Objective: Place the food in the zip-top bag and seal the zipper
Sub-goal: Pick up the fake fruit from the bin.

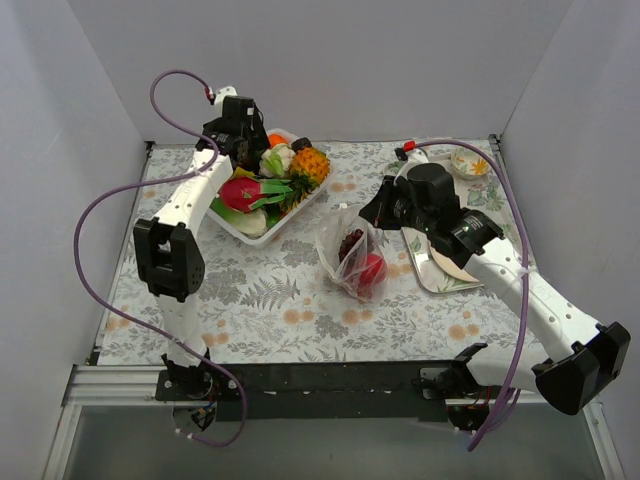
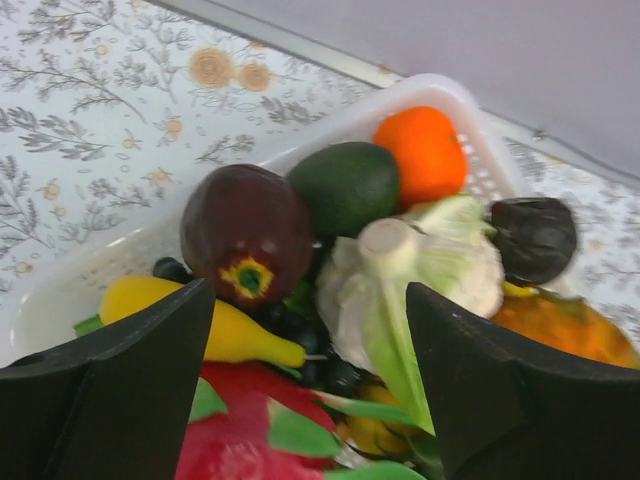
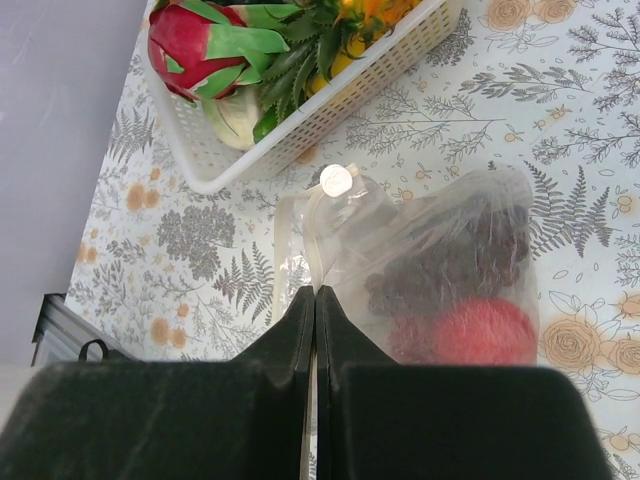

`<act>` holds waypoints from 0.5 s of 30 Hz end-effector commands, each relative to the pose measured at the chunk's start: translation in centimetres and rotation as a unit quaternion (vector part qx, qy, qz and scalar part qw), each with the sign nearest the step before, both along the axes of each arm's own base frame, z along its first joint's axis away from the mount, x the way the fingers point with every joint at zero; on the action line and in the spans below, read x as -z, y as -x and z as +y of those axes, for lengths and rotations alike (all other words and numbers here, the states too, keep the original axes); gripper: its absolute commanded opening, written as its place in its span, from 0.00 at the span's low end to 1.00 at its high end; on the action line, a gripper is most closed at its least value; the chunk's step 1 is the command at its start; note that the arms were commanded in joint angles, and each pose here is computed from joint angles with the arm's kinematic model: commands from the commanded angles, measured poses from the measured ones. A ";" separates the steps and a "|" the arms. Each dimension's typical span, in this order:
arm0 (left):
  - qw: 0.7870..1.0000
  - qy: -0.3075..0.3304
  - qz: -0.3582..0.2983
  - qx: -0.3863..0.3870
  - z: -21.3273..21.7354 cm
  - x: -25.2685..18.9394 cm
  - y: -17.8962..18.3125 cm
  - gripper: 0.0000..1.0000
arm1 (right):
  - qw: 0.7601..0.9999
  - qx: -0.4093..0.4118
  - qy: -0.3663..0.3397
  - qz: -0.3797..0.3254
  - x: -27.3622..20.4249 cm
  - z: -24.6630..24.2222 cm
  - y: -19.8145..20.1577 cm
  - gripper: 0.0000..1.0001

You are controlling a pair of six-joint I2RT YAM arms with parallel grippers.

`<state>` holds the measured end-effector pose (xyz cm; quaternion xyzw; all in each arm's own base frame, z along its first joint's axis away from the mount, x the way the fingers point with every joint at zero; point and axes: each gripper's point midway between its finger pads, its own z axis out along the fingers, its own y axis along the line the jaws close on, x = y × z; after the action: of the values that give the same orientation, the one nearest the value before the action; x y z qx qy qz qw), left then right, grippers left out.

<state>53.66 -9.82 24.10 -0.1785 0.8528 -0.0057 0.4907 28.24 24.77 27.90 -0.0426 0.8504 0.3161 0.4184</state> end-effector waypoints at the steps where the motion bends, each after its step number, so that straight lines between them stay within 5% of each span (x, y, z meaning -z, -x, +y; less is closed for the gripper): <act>1: 0.999 -0.041 -0.010 -0.032 3.4 -1.6 -1.2 0.81 | 0.999 -0.017 -0.030 -0.036 -2.3 1.0 -0.5 0.01; 15: 0.999 -0.038 -0.007 -0.004 3.7 -0.1 -2.9 0.93 | 0.999 -0.024 -0.032 -0.029 -1.7 1.4 -0.7 0.01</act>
<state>55.98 -5.57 20.58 -0.1713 0.8670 0.0512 0.4651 28.26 25.62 27.71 -0.0524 0.8483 0.3306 0.4104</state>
